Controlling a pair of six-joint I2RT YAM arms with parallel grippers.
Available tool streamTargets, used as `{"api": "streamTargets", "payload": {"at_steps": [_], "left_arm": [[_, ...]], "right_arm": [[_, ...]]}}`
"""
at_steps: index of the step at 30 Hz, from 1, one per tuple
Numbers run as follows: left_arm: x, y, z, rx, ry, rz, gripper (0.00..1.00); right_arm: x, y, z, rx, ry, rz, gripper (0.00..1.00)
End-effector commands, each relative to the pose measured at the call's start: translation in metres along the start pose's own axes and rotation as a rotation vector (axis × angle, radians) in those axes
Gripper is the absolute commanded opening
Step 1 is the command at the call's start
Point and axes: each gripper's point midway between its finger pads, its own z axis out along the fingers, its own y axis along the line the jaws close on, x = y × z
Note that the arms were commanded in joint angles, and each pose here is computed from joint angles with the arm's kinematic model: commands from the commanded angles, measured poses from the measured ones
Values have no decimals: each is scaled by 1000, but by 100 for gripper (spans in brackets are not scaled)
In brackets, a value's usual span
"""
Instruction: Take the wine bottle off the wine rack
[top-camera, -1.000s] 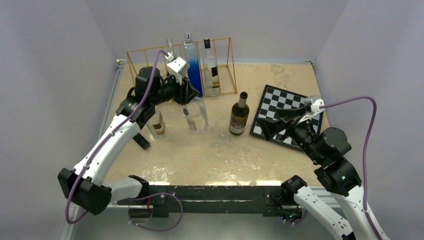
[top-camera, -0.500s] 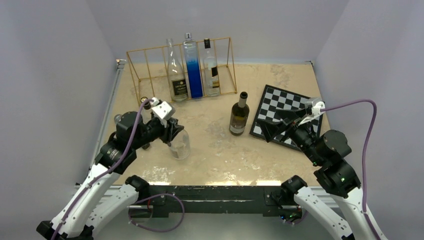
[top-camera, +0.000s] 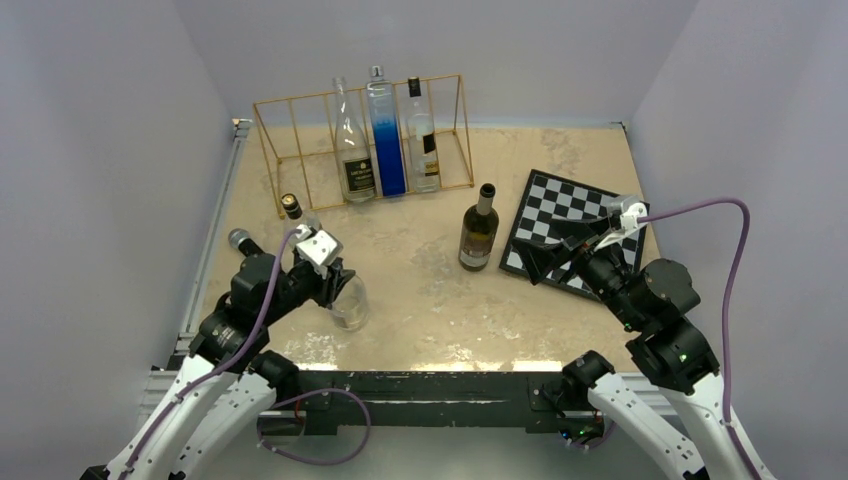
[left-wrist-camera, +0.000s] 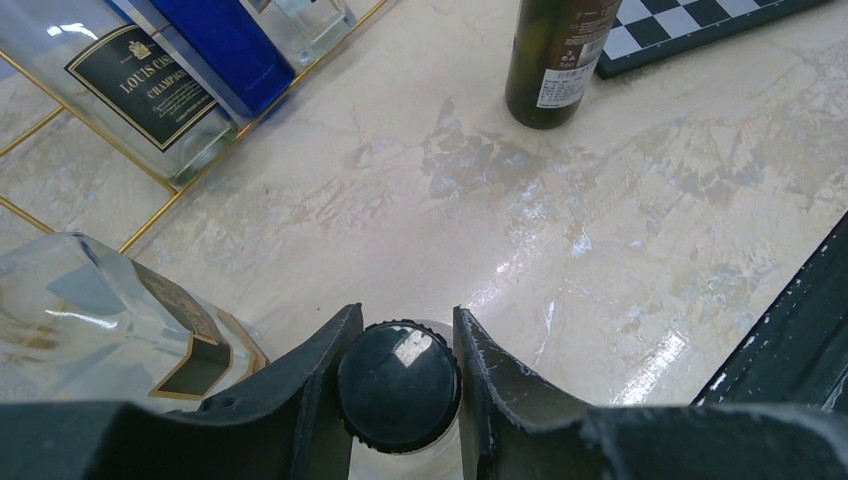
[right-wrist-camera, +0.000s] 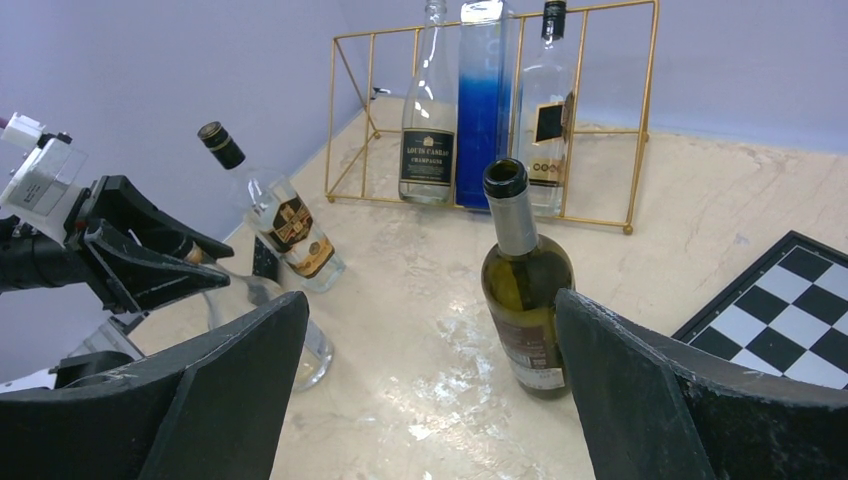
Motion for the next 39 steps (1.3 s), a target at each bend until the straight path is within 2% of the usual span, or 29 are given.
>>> {"api": "streamTargets", "payload": {"at_steps": [1,7,16,18,20,26,28,31,39], "left_arm": [[-54,10,-6,-48,-216,64,0],[-49,13,-10,-72,-181,48,14],[-53,16,-25,-106,-201,38,55],[-58,15,-27,-103,-213,23,73],[-63,13,-29,-92,-225,12,85],[-94,9,-41,-77,-295,-8,93],[-113,12,-48,-100,-354,-44,98],[-141,24,-58,-164,-411,-93,99],[-169,64,-51,-355,-375,-51,99]], "right_arm": [[-11,3,3,-16,-46,-20,99],[-11,3,4,-16,-43,-20,99],[-12,6,7,-25,-38,-11,99],[-12,6,8,-28,-33,-5,99],[-12,7,9,-29,-30,3,99],[-20,9,14,-21,-25,36,99],[-25,11,18,-20,-23,46,98],[-38,15,26,-17,-19,61,97],[-76,19,68,1,-21,20,97]]}}
